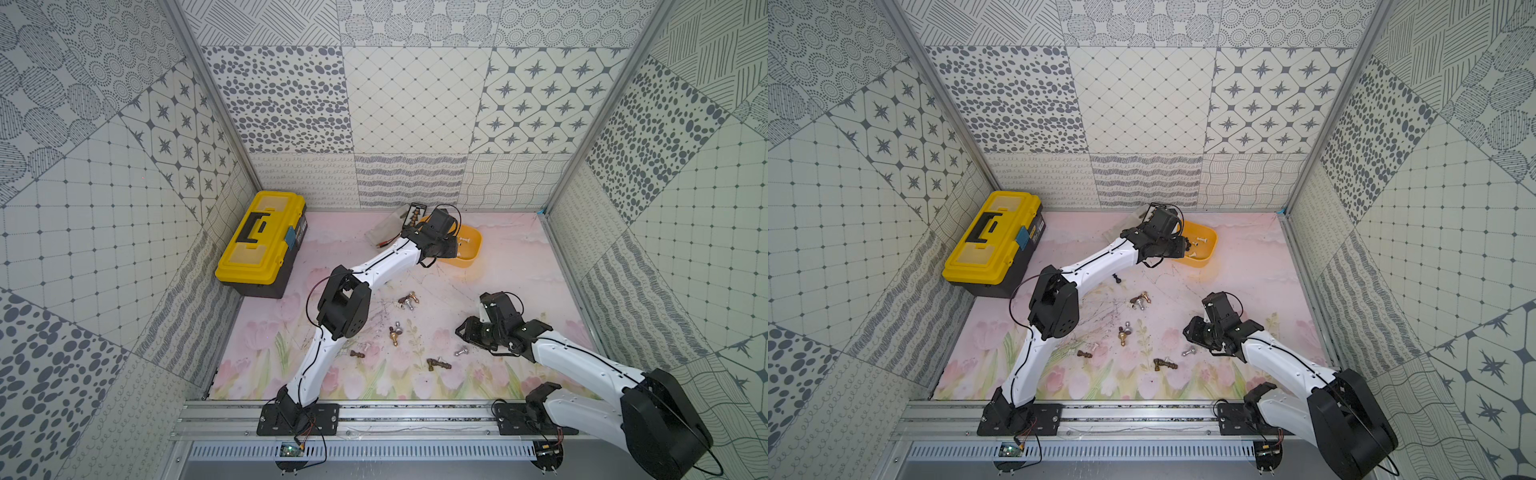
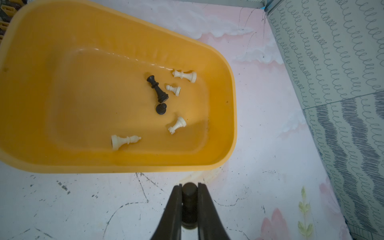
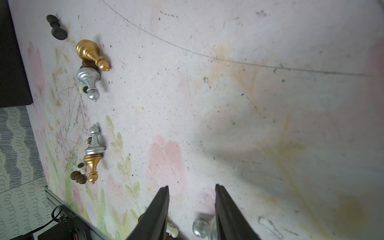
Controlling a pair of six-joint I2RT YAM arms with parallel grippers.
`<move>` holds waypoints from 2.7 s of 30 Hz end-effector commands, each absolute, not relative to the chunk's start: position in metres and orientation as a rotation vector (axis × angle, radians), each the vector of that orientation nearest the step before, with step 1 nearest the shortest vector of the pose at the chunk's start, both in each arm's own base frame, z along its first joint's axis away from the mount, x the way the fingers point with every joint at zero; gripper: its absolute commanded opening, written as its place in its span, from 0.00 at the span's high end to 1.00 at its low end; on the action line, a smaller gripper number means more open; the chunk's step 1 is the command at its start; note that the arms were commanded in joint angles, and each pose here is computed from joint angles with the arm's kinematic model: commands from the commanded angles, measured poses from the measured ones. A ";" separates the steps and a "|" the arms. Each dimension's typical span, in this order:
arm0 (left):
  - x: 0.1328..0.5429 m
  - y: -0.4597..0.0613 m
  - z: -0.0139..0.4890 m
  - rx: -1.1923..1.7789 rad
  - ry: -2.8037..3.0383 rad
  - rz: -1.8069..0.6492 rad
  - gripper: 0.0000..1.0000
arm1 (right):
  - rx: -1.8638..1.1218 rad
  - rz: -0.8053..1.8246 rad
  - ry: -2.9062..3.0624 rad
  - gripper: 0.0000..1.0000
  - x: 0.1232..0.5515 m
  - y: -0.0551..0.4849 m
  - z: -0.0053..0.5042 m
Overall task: Put the chess pieces into the storage box
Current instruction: Move the storage box to the center of the board, then place the chess piece in the storage box, then pick up the chess piece at the center of the board.
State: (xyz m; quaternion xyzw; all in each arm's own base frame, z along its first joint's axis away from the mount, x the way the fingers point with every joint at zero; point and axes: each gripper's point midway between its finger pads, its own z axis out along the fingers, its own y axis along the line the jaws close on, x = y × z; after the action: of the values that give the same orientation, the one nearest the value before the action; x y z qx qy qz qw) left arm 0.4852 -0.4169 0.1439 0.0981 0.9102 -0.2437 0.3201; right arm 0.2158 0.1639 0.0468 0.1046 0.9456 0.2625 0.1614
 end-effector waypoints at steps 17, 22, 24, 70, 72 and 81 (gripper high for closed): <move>0.521 -0.396 0.069 0.294 2.481 -0.362 0.76 | 0.269 0.771 2.687 0.58 0.214 0.164 0.059; 0.498 -0.385 0.045 0.272 2.596 -0.319 0.69 | 0.267 0.773 2.677 0.58 0.213 0.163 0.061; 0.491 -0.383 0.043 0.276 2.610 -0.299 0.63 | 0.270 0.777 2.675 0.57 0.213 0.163 0.061; 0.330 -0.326 0.201 0.331 2.465 -0.342 0.58 | -0.167 0.397 2.919 0.43 0.123 0.157 0.036; 0.322 -0.317 0.201 0.313 2.465 -0.341 0.58 | -0.183 0.397 2.915 0.44 0.124 0.160 0.036; 0.305 -0.296 0.193 0.286 2.476 -0.326 0.58 | -0.222 0.378 2.949 0.46 0.117 0.165 0.024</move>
State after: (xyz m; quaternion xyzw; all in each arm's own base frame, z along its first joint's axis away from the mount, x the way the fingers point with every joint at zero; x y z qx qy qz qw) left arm 0.3032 -0.2994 0.1878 0.1301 0.9416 -0.1176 0.2874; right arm 0.1178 0.1620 0.0298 -0.0653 0.9865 0.1274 0.0790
